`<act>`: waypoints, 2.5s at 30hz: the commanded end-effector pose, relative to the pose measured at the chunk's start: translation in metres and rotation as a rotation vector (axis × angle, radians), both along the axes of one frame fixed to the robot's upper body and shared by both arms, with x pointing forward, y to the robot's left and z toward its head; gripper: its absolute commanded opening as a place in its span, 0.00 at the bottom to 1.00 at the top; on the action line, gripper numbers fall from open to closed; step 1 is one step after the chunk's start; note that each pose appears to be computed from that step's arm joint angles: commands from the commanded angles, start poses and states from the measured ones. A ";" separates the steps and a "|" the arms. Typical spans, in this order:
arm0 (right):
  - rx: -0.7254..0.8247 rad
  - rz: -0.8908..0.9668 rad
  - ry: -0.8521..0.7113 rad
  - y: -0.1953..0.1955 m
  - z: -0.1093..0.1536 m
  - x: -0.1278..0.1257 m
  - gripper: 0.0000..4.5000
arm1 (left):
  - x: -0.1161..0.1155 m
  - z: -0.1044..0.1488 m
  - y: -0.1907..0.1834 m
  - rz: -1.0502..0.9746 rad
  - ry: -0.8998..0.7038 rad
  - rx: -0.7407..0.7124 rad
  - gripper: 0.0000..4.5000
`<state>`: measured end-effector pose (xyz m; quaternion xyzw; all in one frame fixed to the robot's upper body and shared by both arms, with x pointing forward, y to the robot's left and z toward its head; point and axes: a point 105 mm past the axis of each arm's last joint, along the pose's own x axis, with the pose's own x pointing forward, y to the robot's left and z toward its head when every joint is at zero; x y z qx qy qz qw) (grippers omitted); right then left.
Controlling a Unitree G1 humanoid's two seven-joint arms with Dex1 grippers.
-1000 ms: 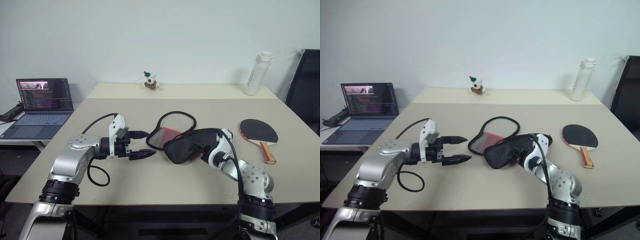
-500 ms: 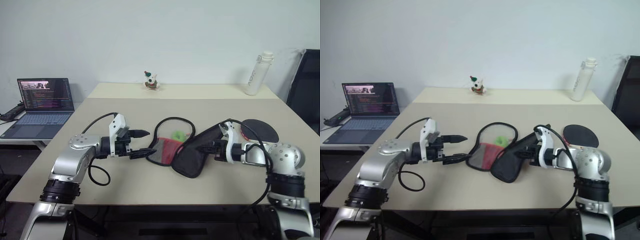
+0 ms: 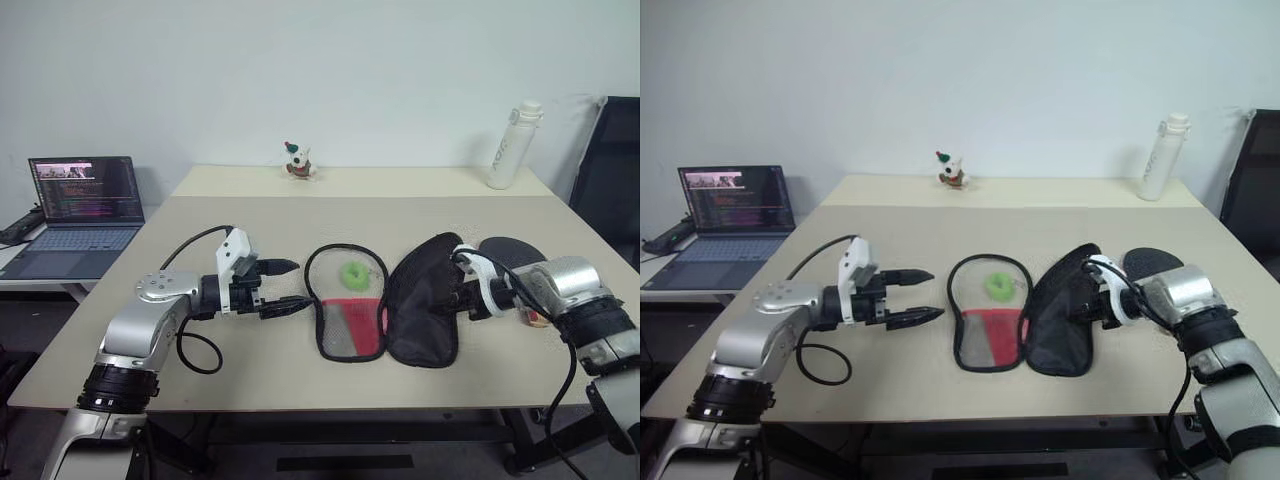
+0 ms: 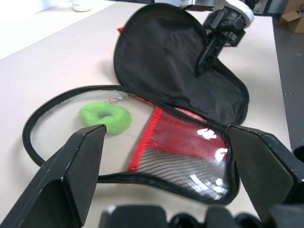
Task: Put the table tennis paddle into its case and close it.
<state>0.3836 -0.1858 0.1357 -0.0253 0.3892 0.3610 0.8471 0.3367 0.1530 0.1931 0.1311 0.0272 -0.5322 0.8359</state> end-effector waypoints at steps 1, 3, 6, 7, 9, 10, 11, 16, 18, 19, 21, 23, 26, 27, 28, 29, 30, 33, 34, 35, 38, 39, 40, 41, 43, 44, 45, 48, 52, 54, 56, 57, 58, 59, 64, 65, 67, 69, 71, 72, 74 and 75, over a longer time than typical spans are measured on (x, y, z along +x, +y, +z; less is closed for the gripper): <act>-0.049 0.041 -0.066 -0.005 0.012 0.013 0.01 | -0.004 0.015 0.000 -0.008 -0.060 -0.007 0.99; -0.072 0.043 -0.076 -0.008 0.013 0.018 0.01 | -0.003 0.015 0.000 -0.006 -0.062 -0.004 0.99; -0.072 0.040 -0.077 -0.007 0.014 0.022 0.01 | -0.003 0.015 -0.001 -0.007 -0.064 -0.003 0.99; -0.076 0.037 -0.083 -0.007 0.014 0.024 0.01 | -0.003 0.015 -0.001 -0.007 -0.064 -0.003 0.99; -0.080 0.011 -0.102 -0.008 0.016 0.029 0.12 | -0.002 0.016 -0.002 -0.008 -0.066 -0.004 0.99; -0.078 -0.003 -0.112 -0.008 0.018 0.031 0.17 | -0.002 0.016 -0.002 -0.009 -0.066 -0.004 0.99; -0.076 -0.007 -0.121 -0.008 0.020 0.032 0.25 | -0.002 0.016 -0.002 -0.011 -0.066 -0.005 0.99; -0.065 -0.036 -0.149 -0.011 0.026 0.036 0.64 | 0.001 0.016 -0.005 -0.020 -0.066 -0.010 0.99; -0.065 -0.055 -0.160 -0.016 0.028 0.037 0.80 | 0.002 0.017 -0.007 -0.026 -0.066 -0.011 0.99; -0.067 -0.063 -0.170 -0.019 0.029 0.037 0.87 | 0.002 0.017 -0.008 -0.029 -0.066 -0.013 0.99; -0.093 -0.072 -0.197 -0.026 0.030 0.038 1.00 | 0.003 0.017 -0.010 -0.034 -0.066 -0.015 0.99; -0.135 -0.094 -0.248 -0.036 0.033 0.042 1.00 | 0.004 0.016 -0.011 -0.038 -0.066 -0.017 0.99; -0.146 -0.144 -0.320 -0.044 0.044 0.048 1.00 | 0.005 0.016 -0.013 -0.041 -0.066 -0.021 0.99; -0.185 -0.168 -0.373 -0.051 0.049 0.051 1.00 | 0.006 0.016 -0.014 -0.042 -0.067 -0.022 0.99; -0.182 -0.201 -0.404 -0.056 0.055 0.054 1.00 | 0.008 0.016 -0.015 -0.042 -0.068 -0.024 0.99; -0.192 -0.224 -0.435 -0.060 0.060 0.056 1.00 | 0.009 0.016 -0.016 -0.042 -0.069 -0.026 0.99; -0.215 -0.253 -0.470 -0.067 0.065 0.057 1.00 | 0.009 0.016 -0.016 -0.043 -0.070 -0.028 0.99; -0.176 -0.312 -0.505 -0.077 0.077 0.057 1.00 | 0.011 0.017 -0.017 -0.045 -0.072 -0.032 0.99; -0.144 -0.323 -0.508 -0.079 0.082 0.055 1.00 | 0.012 0.018 -0.017 -0.045 -0.074 -0.035 0.99; -0.113 -0.333 -0.507 -0.080 0.085 0.053 1.00 | 0.012 0.019 -0.017 -0.044 -0.076 -0.038 0.99; 0.012 -0.353 -0.465 -0.076 0.090 0.042 1.00 | 0.014 0.020 -0.017 -0.045 -0.080 -0.043 0.99; 0.038 -0.354 -0.449 -0.074 0.088 0.037 1.00 | 0.014 0.021 -0.017 -0.048 -0.080 -0.043 0.99; 0.050 -0.358 -0.438 -0.073 0.085 0.031 1.00 | 0.014 0.021 -0.017 -0.049 -0.081 -0.043 0.99; 0.059 -0.364 -0.427 -0.073 0.080 0.025 1.00 | 0.013 0.022 -0.017 -0.052 -0.080 -0.045 0.99; 0.066 -0.387 -0.420 -0.073 0.071 0.014 1.00 | 0.013 0.023 -0.017 -0.060 -0.078 -0.046 0.99; 0.069 -0.402 -0.423 -0.073 0.068 0.009 1.00 | 0.013 0.023 -0.017 -0.063 -0.078 -0.045 0.99; 0.075 -0.430 -0.433 -0.075 0.066 0.006 1.00 | 0.013 0.023 -0.017 -0.065 -0.079 -0.043 0.99; 0.072 -0.491 -0.467 -0.079 0.064 -0.001 1.00 | 0.015 0.025 -0.017 -0.067 -0.083 -0.042 0.99; -0.016 -0.644 -0.562 -0.098 0.064 0.002 1.00 | 0.017 0.027 -0.019 -0.070 -0.090 -0.044 0.99; -0.042 -0.718 -0.583 -0.107 0.063 0.005 1.00 | 0.018 0.027 -0.021 -0.072 -0.091 -0.045 0.99; -0.065 -0.767 -0.578 -0.113 0.057 0.009 1.00 | 0.019 0.027 -0.022 -0.074 -0.091 -0.045 0.99; -0.077 -0.784 -0.562 -0.115 0.051 0.011 1.00 | 0.019 0.027 -0.022 -0.075 -0.092 -0.045 0.99; -0.088 -0.798 -0.547 -0.117 0.046 0.013 1.00 | 0.019 0.027 -0.023 -0.077 -0.092 -0.045 0.99; -0.102 -0.816 -0.535 -0.120 0.042 0.015 1.00 | 0.019 0.027 -0.023 -0.078 -0.093 -0.045 0.99; -0.123 -0.873 -0.449 -0.132 0.020 0.020 1.00 | 0.016 0.031 -0.024 -0.109 -0.088 -0.043 0.99; -0.113 -0.869 -0.424 -0.131 0.016 0.020 1.00 | 0.015 0.033 -0.024 -0.119 -0.087 -0.044 0.99; -0.114 -0.875 -0.385 -0.134 0.004 0.020 1.00 | 0.010 0.036 -0.023 -0.150 -0.088 -0.031 0.99; -0.117 -0.884 -0.366 -0.136 -0.002 0.020 1.00 | 0.007 0.037 -0.023 -0.163 -0.090 -0.022 0.99; -0.131 -0.884 -0.350 -0.138 -0.008 0.020 1.00 | 0.008 0.039 -0.023 -0.162 -0.098 -0.019 0.99; -0.142 -0.884 -0.343 -0.139 -0.012 0.020 1.00 | 0.008 0.040 -0.024 -0.161 -0.102 -0.018 0.99; -0.149 -0.885 -0.335 -0.139 -0.017 0.021 1.00 | 0.009 0.041 -0.024 -0.159 -0.107 -0.019 0.99; -0.149 -0.881 -0.334 -0.139 -0.019 0.022 1.00 | 0.009 0.041 -0.024 -0.156 -0.110 -0.020 0.99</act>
